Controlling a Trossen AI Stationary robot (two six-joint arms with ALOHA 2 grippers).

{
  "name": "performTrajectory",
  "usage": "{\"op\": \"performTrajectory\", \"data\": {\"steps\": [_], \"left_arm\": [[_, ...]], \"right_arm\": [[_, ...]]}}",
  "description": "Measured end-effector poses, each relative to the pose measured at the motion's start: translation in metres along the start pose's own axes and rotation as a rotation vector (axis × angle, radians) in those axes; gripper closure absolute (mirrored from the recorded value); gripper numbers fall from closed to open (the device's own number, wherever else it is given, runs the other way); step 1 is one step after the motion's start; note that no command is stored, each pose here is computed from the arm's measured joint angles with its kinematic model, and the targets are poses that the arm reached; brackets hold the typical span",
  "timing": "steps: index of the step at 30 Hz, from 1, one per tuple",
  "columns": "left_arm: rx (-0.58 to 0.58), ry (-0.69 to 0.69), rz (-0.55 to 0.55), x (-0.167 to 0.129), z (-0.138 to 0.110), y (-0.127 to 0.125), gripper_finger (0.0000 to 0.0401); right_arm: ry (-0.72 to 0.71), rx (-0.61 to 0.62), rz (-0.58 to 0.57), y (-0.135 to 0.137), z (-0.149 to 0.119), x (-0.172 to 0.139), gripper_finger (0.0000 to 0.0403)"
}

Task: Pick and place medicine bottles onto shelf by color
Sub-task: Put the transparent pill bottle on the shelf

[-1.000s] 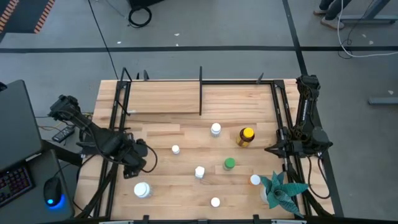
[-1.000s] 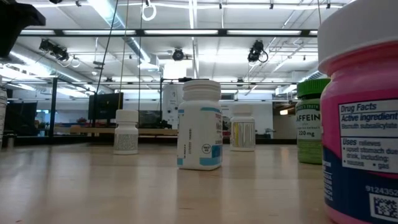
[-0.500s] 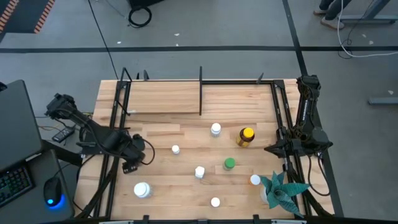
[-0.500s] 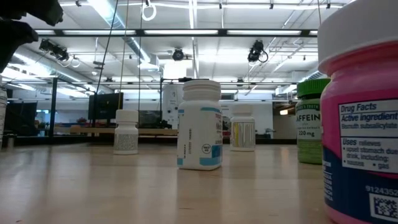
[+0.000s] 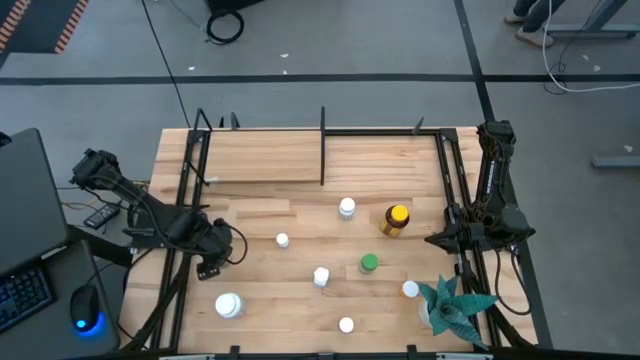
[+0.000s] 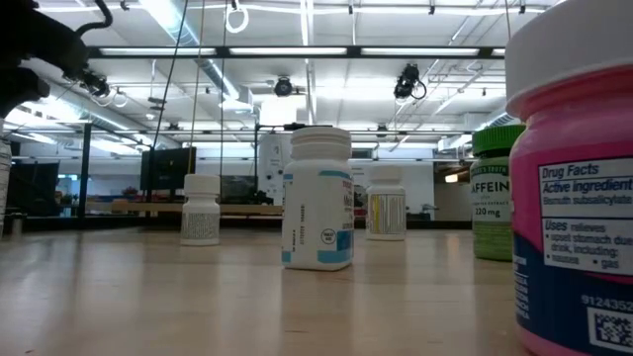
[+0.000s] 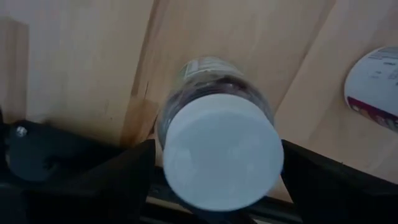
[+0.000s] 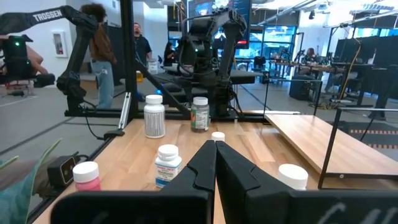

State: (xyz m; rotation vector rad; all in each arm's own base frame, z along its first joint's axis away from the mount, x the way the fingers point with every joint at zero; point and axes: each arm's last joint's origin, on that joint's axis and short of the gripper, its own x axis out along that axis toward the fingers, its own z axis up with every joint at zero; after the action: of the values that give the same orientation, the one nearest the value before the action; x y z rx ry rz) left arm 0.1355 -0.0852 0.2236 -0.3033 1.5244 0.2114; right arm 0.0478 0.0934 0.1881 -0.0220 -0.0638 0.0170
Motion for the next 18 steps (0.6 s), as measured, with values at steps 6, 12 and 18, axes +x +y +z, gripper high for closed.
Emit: {"op": "performTrajectory", "data": {"steps": [6,12,18], "left_arm": [[0.024,-0.004,0.000,0.0037,0.0007,0.0010,0.0064],[0.027,-0.013,-0.007,0.0036,0.0046,0.0029,0.0067],[0.011,-0.014,-0.012,0.0022,0.0094,0.0071,0.0118]], "right_arm": [[0.000,-0.001,-0.001,0.0000,-0.0001,0.0000,0.0385],[0.000,0.000,-0.001,0.0000,-0.0001,0.0000,0.0385],[0.000,0.003,-0.001,-0.0001,0.0000,0.0000,0.0385]]}}
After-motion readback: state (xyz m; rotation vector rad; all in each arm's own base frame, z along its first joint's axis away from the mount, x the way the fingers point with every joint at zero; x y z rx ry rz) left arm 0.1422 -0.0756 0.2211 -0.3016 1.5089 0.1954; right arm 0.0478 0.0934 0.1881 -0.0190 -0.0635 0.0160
